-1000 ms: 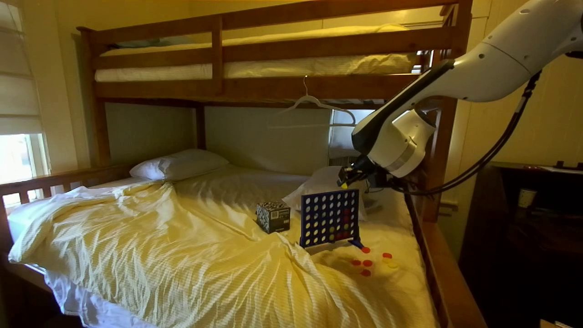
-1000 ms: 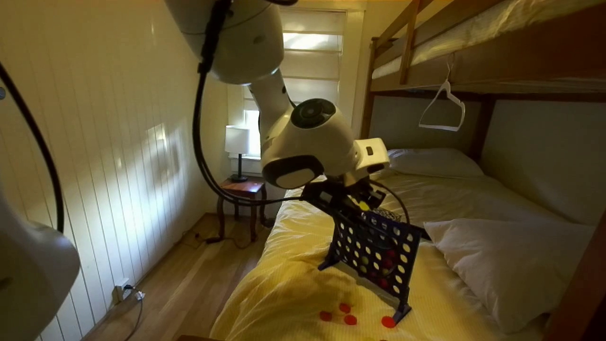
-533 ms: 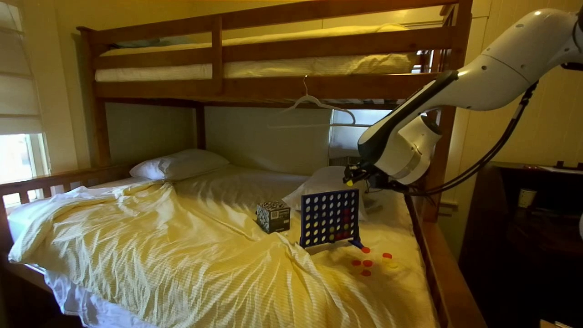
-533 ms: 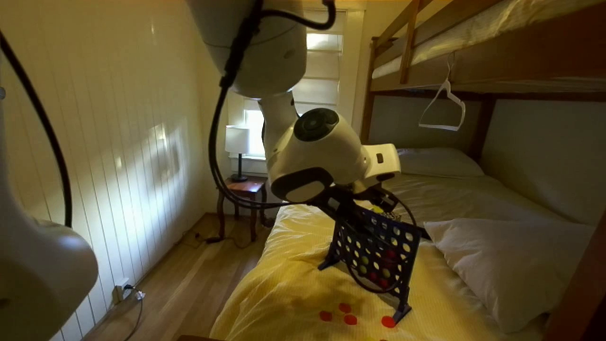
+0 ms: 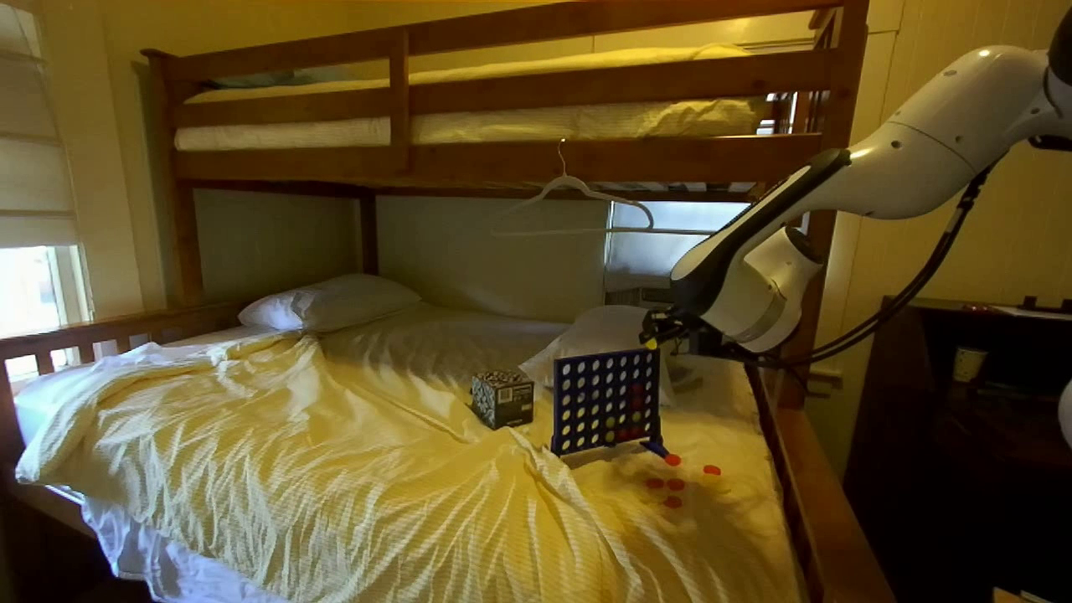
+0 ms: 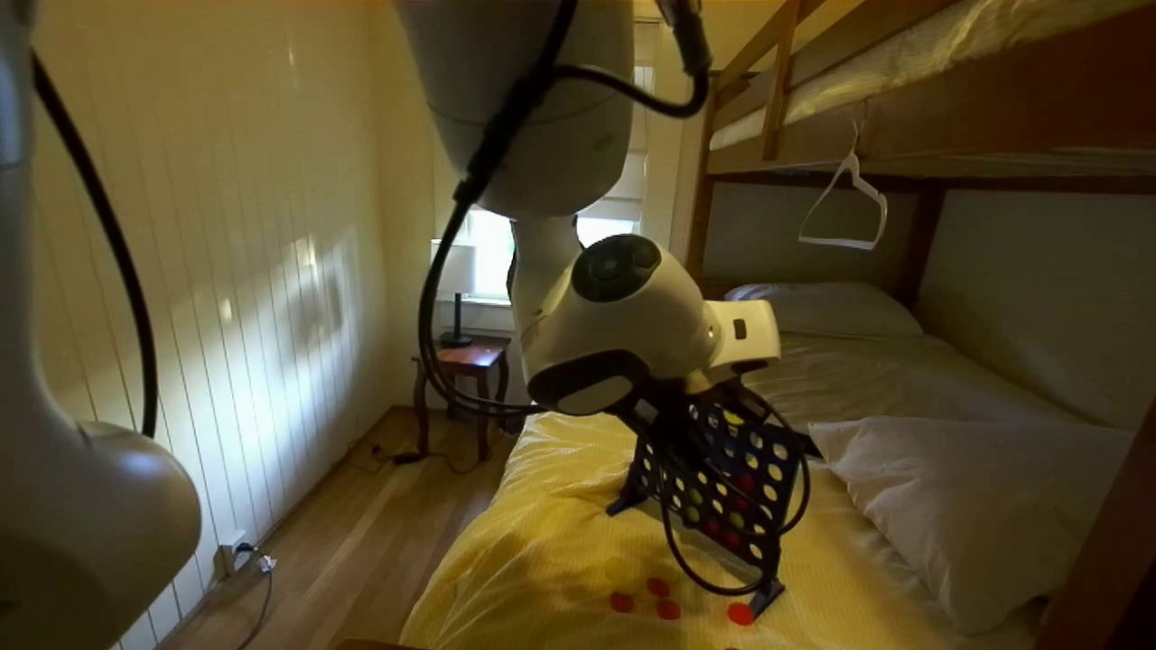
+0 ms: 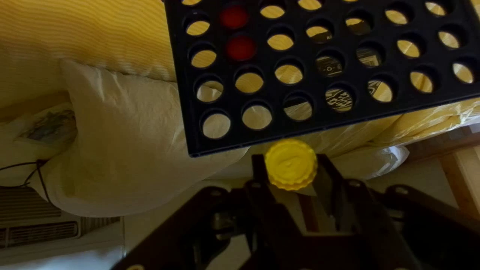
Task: Put one yellow chip in the blue gameboard.
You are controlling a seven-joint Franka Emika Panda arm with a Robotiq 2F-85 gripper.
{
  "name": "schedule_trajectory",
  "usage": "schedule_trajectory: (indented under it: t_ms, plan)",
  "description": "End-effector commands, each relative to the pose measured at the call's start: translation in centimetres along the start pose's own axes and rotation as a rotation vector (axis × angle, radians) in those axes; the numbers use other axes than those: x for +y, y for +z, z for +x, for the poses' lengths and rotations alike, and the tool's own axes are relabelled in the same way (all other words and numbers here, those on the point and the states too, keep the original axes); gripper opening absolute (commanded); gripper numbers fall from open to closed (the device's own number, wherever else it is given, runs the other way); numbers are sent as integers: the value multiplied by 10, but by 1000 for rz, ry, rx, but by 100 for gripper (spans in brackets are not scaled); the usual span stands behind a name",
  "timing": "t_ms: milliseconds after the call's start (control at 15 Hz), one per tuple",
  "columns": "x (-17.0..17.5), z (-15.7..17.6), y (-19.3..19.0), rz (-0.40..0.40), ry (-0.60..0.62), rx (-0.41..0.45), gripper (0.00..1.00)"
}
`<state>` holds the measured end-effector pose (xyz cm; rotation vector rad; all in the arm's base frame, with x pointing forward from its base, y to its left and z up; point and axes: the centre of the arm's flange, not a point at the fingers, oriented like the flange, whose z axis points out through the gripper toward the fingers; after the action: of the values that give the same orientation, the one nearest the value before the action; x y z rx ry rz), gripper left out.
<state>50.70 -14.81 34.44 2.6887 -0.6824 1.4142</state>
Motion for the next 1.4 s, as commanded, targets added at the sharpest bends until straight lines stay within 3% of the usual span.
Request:
schedule_trajectory:
  t_ms: [0, 67, 133, 533, 1333]
  plan:
    - [-1, 0, 0, 2, 1, 0, 35]
    - [-1, 0, 0, 2, 2, 1, 35]
    - [-2, 1, 1, -2, 10, 21, 10]
    - [-6, 16, 17, -21, 24, 107, 10]
    - [-14, 18, 30, -42, 2, 126, 10]
